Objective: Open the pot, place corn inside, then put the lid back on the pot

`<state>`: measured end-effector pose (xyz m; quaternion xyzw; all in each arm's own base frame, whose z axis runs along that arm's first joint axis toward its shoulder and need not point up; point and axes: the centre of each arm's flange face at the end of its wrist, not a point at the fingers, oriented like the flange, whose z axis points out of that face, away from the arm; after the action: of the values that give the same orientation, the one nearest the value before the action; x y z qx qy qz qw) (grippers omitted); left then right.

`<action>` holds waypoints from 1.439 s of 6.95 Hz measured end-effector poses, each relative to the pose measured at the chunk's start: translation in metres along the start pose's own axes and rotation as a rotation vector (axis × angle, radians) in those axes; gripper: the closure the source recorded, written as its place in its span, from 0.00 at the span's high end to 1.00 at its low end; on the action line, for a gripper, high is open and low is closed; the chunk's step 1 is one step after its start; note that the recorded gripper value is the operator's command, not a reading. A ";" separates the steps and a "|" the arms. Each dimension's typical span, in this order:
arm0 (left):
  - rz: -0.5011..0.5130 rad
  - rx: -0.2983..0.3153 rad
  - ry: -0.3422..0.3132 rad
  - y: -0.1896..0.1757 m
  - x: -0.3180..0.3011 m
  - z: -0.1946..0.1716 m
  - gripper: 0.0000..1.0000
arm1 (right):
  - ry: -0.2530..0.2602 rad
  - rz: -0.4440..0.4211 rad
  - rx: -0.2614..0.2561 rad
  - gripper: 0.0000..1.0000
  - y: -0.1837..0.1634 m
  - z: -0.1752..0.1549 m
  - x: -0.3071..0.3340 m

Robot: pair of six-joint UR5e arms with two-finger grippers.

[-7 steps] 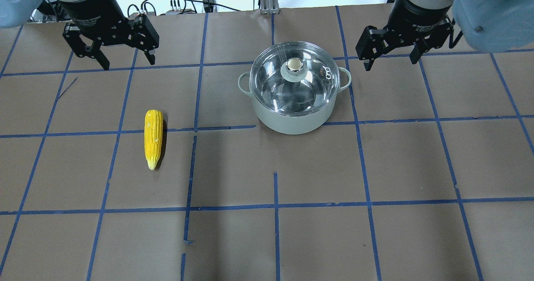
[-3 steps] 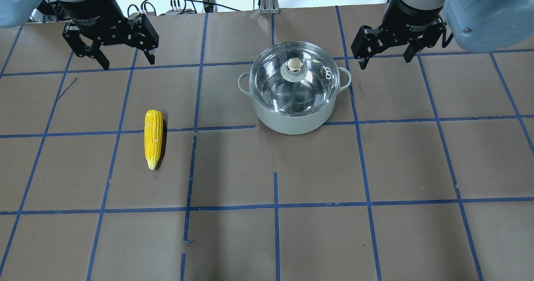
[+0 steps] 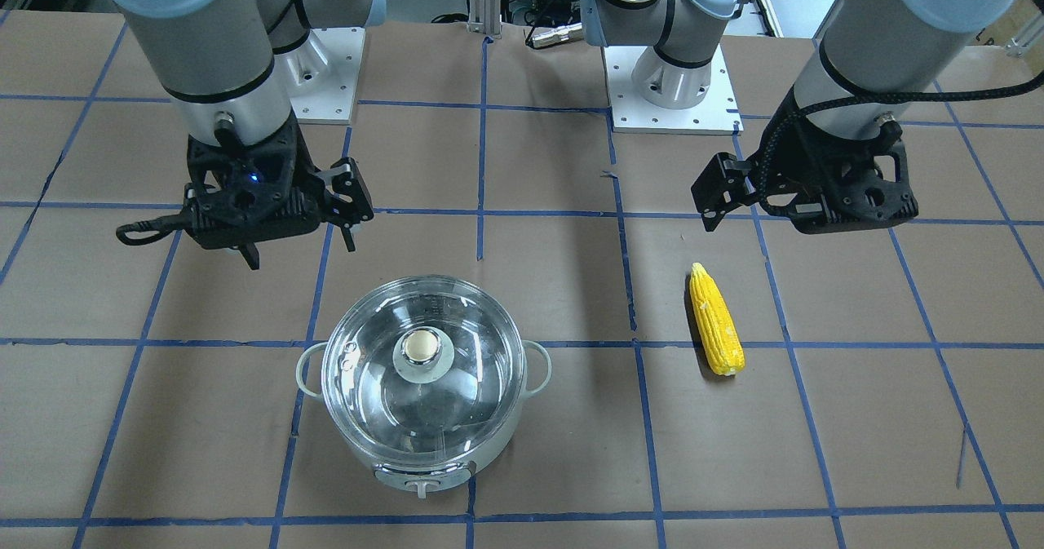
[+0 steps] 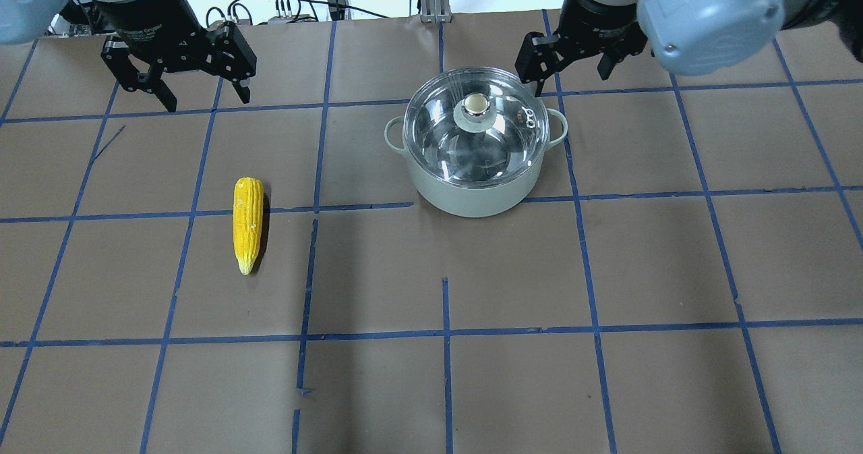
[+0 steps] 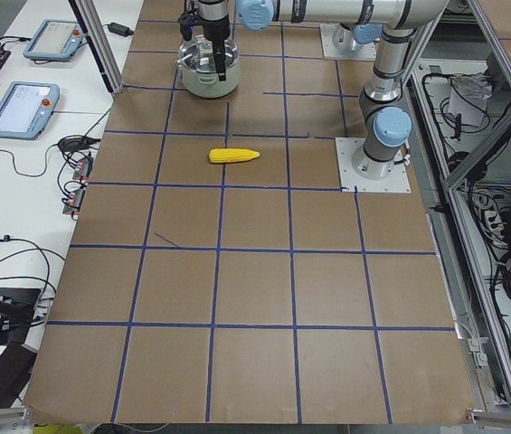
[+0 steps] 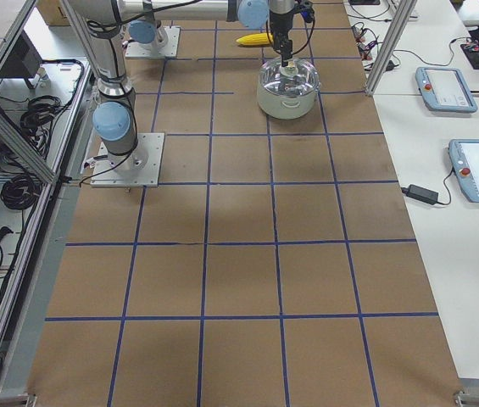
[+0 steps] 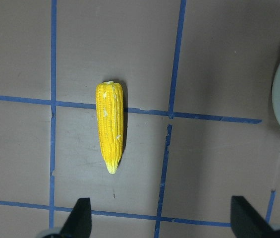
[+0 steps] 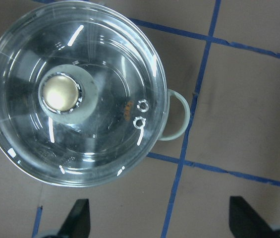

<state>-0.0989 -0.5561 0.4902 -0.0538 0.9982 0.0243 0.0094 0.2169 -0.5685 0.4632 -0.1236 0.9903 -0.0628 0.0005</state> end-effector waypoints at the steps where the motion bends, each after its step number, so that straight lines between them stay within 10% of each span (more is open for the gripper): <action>1: 0.000 0.002 0.000 0.000 0.000 -0.001 1.00 | -0.004 0.000 0.000 1.00 -0.028 0.014 -0.017; 4: -0.004 0.002 -0.002 0.000 -0.003 0.000 1.00 | -0.016 -0.011 0.007 1.00 -0.075 0.080 -0.064; 10: -0.010 0.022 0.008 -0.009 -0.002 0.003 1.00 | -0.020 -0.051 -0.035 1.00 -0.067 0.110 -0.075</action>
<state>-0.0959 -0.5652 0.4865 -0.0588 0.9982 0.0129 0.0059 0.3081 -0.6286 0.3614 -0.1496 0.9877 -0.0445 0.0067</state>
